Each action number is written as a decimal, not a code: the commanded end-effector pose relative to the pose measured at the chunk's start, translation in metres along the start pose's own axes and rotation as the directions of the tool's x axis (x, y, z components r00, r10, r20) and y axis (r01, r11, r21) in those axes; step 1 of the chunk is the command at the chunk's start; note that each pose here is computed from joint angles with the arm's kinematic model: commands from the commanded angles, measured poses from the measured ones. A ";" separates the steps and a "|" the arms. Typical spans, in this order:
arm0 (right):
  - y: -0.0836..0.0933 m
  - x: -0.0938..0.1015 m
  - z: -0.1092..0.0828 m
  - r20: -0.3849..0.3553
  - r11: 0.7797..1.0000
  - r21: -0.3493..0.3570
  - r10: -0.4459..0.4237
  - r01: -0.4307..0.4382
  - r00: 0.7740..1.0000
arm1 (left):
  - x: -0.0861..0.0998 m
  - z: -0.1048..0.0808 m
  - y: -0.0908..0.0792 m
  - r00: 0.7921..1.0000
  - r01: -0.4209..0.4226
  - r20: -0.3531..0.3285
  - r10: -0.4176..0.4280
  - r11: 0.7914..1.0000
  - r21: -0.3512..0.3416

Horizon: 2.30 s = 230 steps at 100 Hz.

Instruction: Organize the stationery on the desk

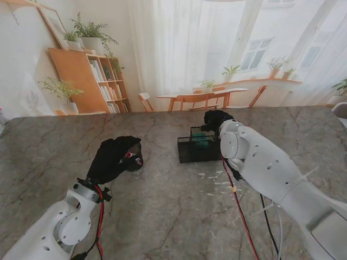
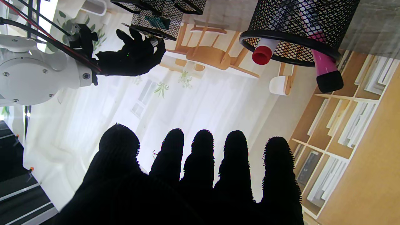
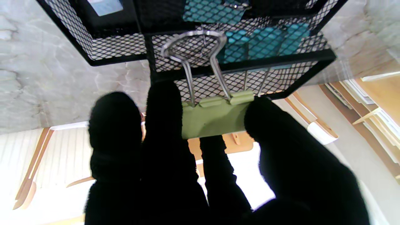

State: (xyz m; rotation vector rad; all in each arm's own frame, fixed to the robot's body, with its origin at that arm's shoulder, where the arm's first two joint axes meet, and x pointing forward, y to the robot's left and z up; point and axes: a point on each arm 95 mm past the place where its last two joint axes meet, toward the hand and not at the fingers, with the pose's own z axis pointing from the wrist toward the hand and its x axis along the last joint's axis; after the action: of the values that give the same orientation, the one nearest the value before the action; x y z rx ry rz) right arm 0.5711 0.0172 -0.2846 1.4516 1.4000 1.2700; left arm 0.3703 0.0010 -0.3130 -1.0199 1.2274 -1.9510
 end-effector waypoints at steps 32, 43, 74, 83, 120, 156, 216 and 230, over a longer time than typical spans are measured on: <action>-0.007 -0.009 -0.005 -0.008 0.998 0.058 -0.039 0.039 0.999 | 0.003 -0.001 0.000 1.000 0.007 -0.002 -0.007 1.000 0.008; -0.008 -0.010 -0.007 -0.011 0.996 0.070 -0.055 0.056 0.998 | 0.003 -0.002 0.000 1.000 0.006 -0.003 -0.006 1.000 0.010; -0.009 -0.011 -0.009 -0.021 0.992 0.094 -0.078 0.080 0.997 | 0.004 -0.002 0.000 1.000 0.007 -0.003 -0.007 1.000 0.010; -0.008 -0.011 -0.009 -0.030 0.991 0.097 -0.089 0.091 0.996 | 0.004 -0.001 0.000 1.000 0.007 -0.002 -0.007 1.000 0.010; 0.005 -0.014 -0.016 -0.103 0.985 0.066 -0.154 0.161 0.983 | 0.004 -0.001 0.000 1.000 0.008 -0.005 -0.008 1.000 0.011; 0.024 -0.008 -0.028 -0.226 0.981 0.008 -0.185 0.192 0.956 | 0.004 -0.001 0.000 1.000 0.010 -0.007 -0.010 1.000 0.010; 0.033 -0.011 -0.063 -0.413 0.969 -0.015 -0.232 0.248 0.881 | 0.004 0.000 -0.001 1.000 0.010 -0.006 -0.010 1.000 0.012; 0.030 -0.016 -0.079 -0.446 0.962 -0.063 -0.266 0.266 0.855 | 0.004 0.000 0.000 1.000 0.010 -0.006 -0.010 1.000 0.010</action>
State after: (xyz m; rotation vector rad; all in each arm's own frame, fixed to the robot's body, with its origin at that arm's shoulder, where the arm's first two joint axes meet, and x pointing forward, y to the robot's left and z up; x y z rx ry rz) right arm 0.5117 -0.0071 -0.2322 0.9437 1.8110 1.4849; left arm 0.3689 0.0004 -0.3113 -1.0147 1.2193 -1.9577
